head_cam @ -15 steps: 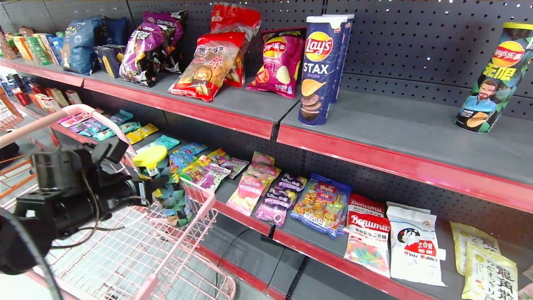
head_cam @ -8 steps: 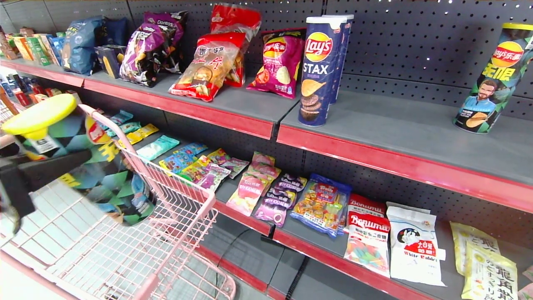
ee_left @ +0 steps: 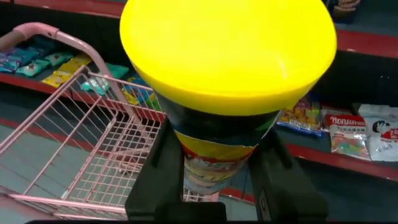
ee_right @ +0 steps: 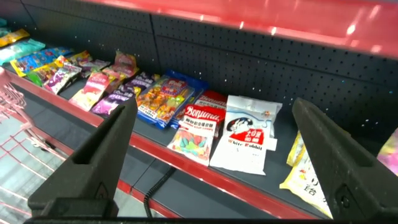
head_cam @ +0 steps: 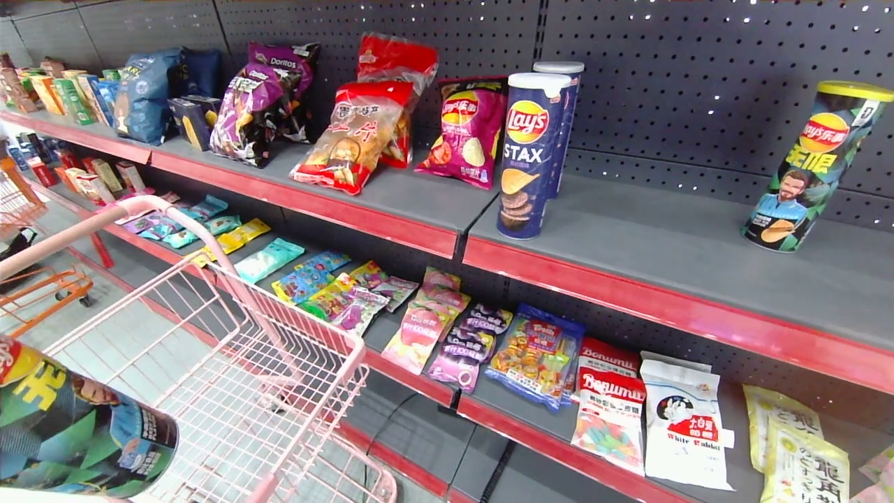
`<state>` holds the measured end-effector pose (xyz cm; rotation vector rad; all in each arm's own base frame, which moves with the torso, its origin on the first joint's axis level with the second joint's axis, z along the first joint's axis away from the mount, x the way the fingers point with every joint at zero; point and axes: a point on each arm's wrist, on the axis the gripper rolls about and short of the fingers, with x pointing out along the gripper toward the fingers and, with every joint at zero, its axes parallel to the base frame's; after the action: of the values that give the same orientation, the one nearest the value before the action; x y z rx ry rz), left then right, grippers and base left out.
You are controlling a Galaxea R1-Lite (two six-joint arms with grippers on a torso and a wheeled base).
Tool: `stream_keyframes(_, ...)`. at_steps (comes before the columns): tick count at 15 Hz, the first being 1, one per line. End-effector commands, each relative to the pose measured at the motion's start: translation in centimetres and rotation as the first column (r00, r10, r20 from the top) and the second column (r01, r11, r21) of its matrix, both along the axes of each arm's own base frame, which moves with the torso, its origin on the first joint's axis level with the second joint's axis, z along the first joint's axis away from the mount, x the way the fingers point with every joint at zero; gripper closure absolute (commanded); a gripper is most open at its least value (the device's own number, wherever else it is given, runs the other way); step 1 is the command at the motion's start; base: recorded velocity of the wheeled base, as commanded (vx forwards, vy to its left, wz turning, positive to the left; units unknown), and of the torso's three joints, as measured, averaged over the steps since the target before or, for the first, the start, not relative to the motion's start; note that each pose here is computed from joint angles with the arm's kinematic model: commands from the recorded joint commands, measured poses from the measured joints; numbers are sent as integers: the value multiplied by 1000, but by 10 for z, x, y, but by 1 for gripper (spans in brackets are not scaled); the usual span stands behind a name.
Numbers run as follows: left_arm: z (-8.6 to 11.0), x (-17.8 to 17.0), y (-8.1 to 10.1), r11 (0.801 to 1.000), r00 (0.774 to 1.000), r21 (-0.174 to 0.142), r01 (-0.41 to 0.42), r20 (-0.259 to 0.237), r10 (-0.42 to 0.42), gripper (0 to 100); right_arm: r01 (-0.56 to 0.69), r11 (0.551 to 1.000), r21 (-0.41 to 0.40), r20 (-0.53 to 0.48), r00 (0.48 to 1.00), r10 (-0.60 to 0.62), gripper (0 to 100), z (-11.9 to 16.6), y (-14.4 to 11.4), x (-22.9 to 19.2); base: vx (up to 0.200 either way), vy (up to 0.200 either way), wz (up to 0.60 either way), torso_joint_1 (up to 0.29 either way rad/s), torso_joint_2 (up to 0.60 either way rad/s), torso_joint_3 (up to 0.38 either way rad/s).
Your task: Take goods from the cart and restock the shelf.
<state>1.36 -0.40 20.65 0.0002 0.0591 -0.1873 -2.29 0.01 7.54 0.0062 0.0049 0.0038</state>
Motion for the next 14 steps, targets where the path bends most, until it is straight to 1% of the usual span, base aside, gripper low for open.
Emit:
stream_keyframes(1, -2, -10, 0, 1000, 999, -1, -2, 43, 2, 100, -1, 1000, 0, -1, 1000, 1, 0, 0, 0, 0, 0, 0, 0, 207, -544, -344)
stream_keyframes(3, -8, -13, 0, 1000, 999, 2, 2, 46, -2, 100, -1, 1000, 0, 0, 1000, 1, 0, 0, 0, 0, 0, 0, 0, 222, -571, -359)
stream_keyframes(4, -10, -14, 0, 1000, 999, 11, 2, 45, -2, 100, -1, 1000, 0, -1, 1000, 1, 0, 0, 0, 0, 0, 0, 0, 246, -598, -369)
stream_keyframes(8, -14, -14, 0, 1000, 999, 14, 2, 39, -2, 100, -1, 1000, 2, -1, 1000, 1, 0, 0, 0, 0, 0, 0, 0, 213, -539, -320)
stream_keyframes(10, -15, -17, 0, 1000, 999, 16, 2, 54, -2, 100, -1, 1000, 0, -3, 1000, 1, 0, 0, 0, 0, 0, 0, 0, 178, -405, -239)
stream_keyframes(11, -17, -21, 1, 1000, 998, 20, 1, 68, -3, 100, -1, 1000, 2, -1, 1000, 1, 0, 0, 0, 0, 0, 0, 0, 159, -383, -217)
stream_keyframes(12, -19, -22, 1, 999, 997, 33, 4, 72, -7, 100, -1, 1000, 2, -3, 1000, 1, 0, 0, 0, 0, 0, 0, -600, 168, -369, -217)
stream_keyframes(13, -25, -23, 1, 998, 997, 65, 7, 72, -12, 100, -1, 1000, 2, -3, 1000, 1, 0, 0, 0, 0, 0, 0, -600, 95, -237, -119)
stream_keyframes(14, -28, -24, 1, 997, 997, 74, 7, 72, -13, 100, -1, 1000, 2, -1, 1000, 1, 0, 0, 0, 0, 0, 0, -600, 36, -61, -27)
